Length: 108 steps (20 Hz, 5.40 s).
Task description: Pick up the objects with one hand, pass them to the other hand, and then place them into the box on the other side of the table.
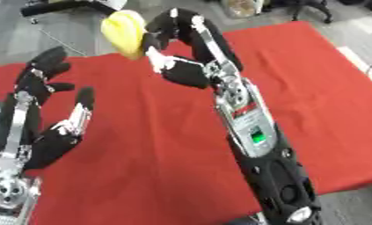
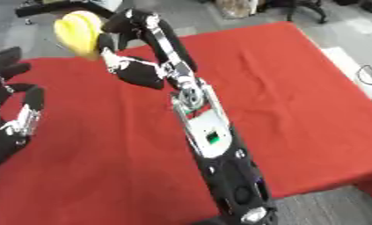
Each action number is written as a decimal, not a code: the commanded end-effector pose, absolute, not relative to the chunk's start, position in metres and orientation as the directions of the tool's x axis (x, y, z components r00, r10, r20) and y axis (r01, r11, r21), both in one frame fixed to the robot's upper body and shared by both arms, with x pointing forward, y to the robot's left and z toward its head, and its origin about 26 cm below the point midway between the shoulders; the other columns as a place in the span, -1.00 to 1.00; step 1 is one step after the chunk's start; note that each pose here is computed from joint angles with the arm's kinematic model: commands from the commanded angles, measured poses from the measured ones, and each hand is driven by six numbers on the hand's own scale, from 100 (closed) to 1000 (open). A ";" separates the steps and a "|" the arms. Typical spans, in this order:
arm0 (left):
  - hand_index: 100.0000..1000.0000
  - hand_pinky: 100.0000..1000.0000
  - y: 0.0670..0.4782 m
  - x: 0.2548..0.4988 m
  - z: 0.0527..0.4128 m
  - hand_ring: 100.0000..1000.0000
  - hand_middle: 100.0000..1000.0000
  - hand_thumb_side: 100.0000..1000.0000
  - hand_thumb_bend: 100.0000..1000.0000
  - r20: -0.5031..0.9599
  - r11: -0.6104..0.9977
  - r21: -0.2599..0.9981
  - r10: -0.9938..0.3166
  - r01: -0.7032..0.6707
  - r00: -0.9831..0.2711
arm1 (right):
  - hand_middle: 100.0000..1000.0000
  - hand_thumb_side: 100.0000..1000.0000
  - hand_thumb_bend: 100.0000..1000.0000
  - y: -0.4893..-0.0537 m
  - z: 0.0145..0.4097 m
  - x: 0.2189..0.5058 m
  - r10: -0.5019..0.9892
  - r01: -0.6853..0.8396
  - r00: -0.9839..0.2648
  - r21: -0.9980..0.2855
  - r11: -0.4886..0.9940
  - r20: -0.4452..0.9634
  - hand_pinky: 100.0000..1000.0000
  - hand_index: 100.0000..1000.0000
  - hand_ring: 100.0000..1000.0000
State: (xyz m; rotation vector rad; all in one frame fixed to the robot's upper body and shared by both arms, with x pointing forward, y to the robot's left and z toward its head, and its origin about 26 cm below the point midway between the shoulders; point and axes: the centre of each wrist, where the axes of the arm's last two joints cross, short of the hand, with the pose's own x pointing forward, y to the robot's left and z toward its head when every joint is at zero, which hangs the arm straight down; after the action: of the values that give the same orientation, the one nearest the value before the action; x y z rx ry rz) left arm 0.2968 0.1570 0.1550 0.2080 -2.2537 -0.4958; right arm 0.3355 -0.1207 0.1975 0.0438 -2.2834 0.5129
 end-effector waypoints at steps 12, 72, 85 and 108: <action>0.80 0.43 0.159 0.291 0.199 0.72 0.79 -0.29 -0.45 0.523 0.834 0.551 -0.336 0.010 -0.783 | -0.49 -1.00 -1.00 -0.116 0.208 0.331 0.083 -0.229 -0.722 -0.350 0.908 0.687 0.34 -0.64 0.36; -0.45 -0.12 0.132 0.316 0.213 -0.38 -0.47 -0.31 -1.00 0.421 0.822 0.540 -0.449 -0.180 -0.788 | -0.48 -1.00 -1.00 -0.116 0.214 0.328 0.047 -0.249 -0.744 -0.341 0.907 0.667 0.34 -0.67 0.36; -0.46 -0.11 0.132 0.313 0.217 -0.38 -0.48 -0.24 -1.00 0.433 0.841 0.514 -0.426 -0.171 -0.794 | -0.49 -1.00 -1.00 -0.116 0.215 0.327 0.046 -0.246 -0.743 -0.336 0.909 0.667 0.35 -0.67 0.36; -0.46 -0.11 0.135 0.315 0.217 -0.38 -0.48 -0.19 -1.00 0.440 0.847 0.498 -0.430 -0.185 -0.788 | -0.49 -1.00 -1.00 -0.118 0.215 0.329 0.061 -0.223 -0.746 -0.335 0.915 0.664 0.35 -0.66 0.36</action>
State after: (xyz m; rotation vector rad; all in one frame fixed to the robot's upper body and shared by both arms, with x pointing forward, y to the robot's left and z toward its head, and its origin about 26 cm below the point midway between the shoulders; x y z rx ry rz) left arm 0.3157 0.1315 0.2073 0.4346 -2.4339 -0.6141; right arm 0.3312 -0.1188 0.2050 0.1201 -2.3189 0.5322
